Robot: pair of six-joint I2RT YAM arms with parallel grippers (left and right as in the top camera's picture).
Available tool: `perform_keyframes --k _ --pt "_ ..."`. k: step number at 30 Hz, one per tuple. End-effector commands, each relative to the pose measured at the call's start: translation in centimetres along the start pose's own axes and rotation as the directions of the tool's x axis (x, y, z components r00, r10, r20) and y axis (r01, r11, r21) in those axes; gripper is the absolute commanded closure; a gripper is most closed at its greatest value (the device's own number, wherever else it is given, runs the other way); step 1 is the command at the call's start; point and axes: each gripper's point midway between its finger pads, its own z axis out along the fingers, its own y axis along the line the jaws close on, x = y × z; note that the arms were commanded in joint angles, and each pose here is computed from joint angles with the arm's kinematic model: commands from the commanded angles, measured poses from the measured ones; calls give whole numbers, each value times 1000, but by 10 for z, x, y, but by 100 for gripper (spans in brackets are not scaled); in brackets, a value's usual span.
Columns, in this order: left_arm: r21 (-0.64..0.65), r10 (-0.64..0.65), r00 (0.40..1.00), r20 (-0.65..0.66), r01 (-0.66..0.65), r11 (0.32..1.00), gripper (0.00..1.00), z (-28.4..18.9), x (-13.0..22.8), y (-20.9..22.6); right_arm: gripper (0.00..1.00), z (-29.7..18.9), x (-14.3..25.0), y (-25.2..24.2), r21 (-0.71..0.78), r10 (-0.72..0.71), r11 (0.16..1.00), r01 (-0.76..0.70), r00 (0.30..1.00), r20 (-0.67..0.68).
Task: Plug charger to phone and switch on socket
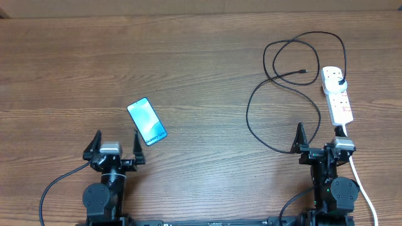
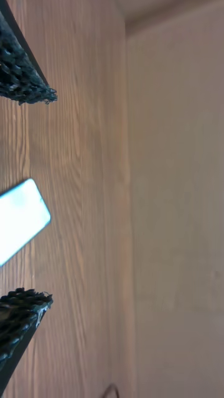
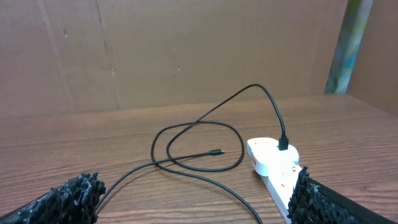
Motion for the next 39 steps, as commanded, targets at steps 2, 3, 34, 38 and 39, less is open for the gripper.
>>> perform_keyframes --k 2,3,34,38,39 --pt "85 -118 993 20 116 990 1 -3 -12 -14 0 0 2 -1 2 -2 1000 2 1000 5" --pt "91 -141 990 28 138 986 0 -4 -17 -15 0 0 2 -1 1 -2 1000 2 1000 5" --pt "-46 -207 740 -640 232 972 1 64 -141 -9 0 0 2 -1 2 -2 1000 2 1000 5" --pt "23 -208 642 -738 332 943 0 76 -132 -32 0 0 2 -1 2 -2 1000 2 1000 5" --pt "33 -209 618 -758 357 934 1 78 -126 -37 0 0 2 -1 2 -2 1000 2 1000 5"
